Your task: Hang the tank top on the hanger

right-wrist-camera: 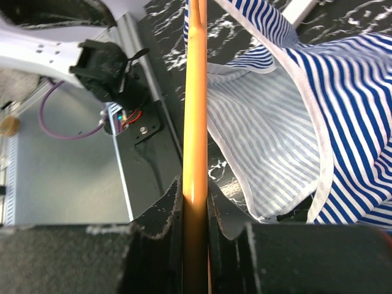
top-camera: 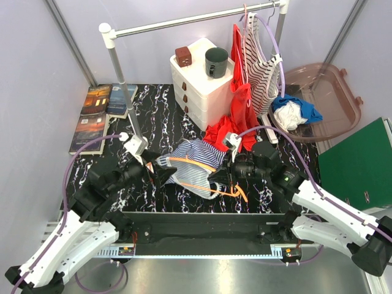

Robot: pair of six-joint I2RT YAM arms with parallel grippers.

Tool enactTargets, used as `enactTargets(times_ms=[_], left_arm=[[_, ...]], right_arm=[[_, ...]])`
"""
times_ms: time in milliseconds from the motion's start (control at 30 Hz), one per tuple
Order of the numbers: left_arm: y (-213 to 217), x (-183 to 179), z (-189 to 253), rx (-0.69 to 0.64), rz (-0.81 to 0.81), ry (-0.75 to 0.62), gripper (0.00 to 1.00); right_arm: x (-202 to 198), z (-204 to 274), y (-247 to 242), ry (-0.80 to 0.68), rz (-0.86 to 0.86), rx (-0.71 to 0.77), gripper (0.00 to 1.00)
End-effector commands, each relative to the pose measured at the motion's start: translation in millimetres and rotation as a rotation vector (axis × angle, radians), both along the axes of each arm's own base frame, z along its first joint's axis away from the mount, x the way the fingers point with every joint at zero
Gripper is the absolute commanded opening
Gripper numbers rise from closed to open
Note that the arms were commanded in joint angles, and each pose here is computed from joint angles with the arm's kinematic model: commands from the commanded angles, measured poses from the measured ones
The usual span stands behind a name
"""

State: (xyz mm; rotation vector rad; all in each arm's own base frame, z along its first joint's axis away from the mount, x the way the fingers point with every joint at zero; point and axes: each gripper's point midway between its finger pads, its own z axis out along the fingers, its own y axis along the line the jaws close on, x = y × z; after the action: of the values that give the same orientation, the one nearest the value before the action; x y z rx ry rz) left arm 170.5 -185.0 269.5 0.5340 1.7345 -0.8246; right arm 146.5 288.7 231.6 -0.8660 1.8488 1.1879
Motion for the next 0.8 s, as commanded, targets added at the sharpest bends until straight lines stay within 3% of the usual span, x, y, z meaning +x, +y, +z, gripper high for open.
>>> enactTargets(times_ms=[0,133,333,533,767], left_arm=[[-14.0,-4.0,36.3,-0.056,-0.103,-0.150,0.95],[-19.1,-7.6,38.0,-0.044,-0.151,-0.174,0.96],[-39.1,-29.5,31.9,-0.025,-0.351,-0.132,0.95],[-41.0,-31.1,31.1,0.060,-0.410,-0.123,0.94],[-43.1,-51.8,20.3,0.102,-0.548,-0.083,0.79]], right_arm=[[-16.5,49.7,6.0,-0.099,0.166,0.127,0.00],[-15.9,52.3,-0.7,-0.082,0.200,0.141,0.00],[-16.3,55.9,-4.4,-0.044,0.275,0.159,0.00],[-25.1,59.8,-1.9,-0.025,0.363,0.173,0.00],[-28.9,64.1,-4.2,-0.020,0.390,0.185,0.00]])
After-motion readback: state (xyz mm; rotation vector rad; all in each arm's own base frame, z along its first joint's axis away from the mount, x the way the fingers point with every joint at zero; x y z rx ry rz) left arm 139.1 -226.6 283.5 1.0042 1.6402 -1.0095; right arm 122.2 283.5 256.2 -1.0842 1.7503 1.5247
